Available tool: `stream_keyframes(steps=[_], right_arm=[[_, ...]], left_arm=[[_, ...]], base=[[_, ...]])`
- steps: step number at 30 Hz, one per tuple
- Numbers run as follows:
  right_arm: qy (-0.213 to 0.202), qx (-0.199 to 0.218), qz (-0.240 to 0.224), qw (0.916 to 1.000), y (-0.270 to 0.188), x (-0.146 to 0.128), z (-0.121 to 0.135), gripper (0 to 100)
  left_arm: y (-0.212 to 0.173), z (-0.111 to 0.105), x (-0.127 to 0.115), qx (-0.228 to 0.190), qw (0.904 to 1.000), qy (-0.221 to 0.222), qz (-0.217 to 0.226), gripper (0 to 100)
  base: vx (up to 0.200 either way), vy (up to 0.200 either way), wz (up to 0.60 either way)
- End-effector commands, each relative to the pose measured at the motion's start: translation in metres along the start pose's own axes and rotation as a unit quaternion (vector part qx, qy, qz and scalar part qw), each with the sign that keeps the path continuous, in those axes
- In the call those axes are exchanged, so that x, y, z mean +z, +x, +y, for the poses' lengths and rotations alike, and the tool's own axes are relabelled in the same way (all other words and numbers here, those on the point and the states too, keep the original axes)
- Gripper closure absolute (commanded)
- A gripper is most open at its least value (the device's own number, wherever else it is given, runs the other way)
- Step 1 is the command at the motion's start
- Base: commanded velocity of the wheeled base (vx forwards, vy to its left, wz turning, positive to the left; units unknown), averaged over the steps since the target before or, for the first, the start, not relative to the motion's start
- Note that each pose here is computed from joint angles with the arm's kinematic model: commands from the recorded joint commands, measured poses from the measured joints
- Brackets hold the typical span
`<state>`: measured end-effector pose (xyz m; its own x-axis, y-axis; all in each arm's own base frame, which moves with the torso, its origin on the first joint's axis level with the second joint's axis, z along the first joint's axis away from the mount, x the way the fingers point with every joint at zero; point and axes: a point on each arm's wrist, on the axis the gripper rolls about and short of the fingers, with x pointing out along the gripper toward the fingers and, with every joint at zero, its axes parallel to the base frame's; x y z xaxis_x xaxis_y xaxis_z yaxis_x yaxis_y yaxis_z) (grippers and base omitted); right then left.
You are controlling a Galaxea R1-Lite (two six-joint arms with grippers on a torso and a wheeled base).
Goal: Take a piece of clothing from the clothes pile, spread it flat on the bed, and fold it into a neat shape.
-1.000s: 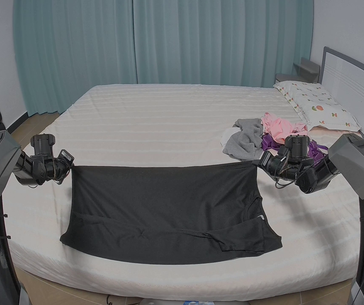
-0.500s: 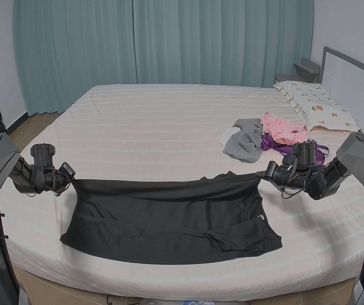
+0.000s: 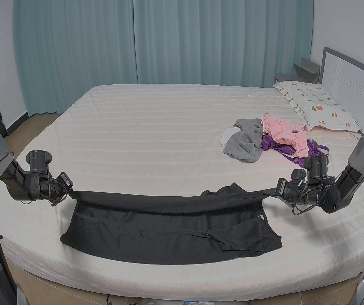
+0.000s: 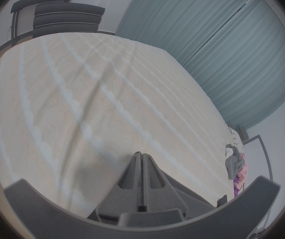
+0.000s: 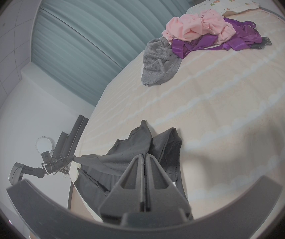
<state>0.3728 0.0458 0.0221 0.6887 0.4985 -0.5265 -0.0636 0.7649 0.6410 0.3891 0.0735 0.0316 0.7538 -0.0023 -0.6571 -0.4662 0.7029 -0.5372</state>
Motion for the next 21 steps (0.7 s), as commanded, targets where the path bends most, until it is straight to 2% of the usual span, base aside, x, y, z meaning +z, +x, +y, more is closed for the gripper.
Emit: stream_keyframes(steps=[1, 9, 21], right_arm=[[0.001, -0.003, 0.006, 1.0, -0.007, -0.01, -0.003, 100], [0.003, -0.015, 0.032, 0.9994, -0.013, -0.03, -0.011, 100], [-0.016, -0.023, 0.066, 0.9974, -0.012, -0.049, -0.018, 100]], left_arm=[[-0.007, 0.004, -0.007, 0.008, 0.9999, 0.004, 0.009, 100], [-0.008, 0.025, -0.026, 0.022, 0.9991, 0.028, 0.025, 100], [-0.005, 0.034, -0.037, 0.034, 0.9979, 0.035, 0.042, 100]], base=[[0.0, 0.0, 0.0], [0.0, 0.0, 0.0], [0.0, 0.0, 0.0]])
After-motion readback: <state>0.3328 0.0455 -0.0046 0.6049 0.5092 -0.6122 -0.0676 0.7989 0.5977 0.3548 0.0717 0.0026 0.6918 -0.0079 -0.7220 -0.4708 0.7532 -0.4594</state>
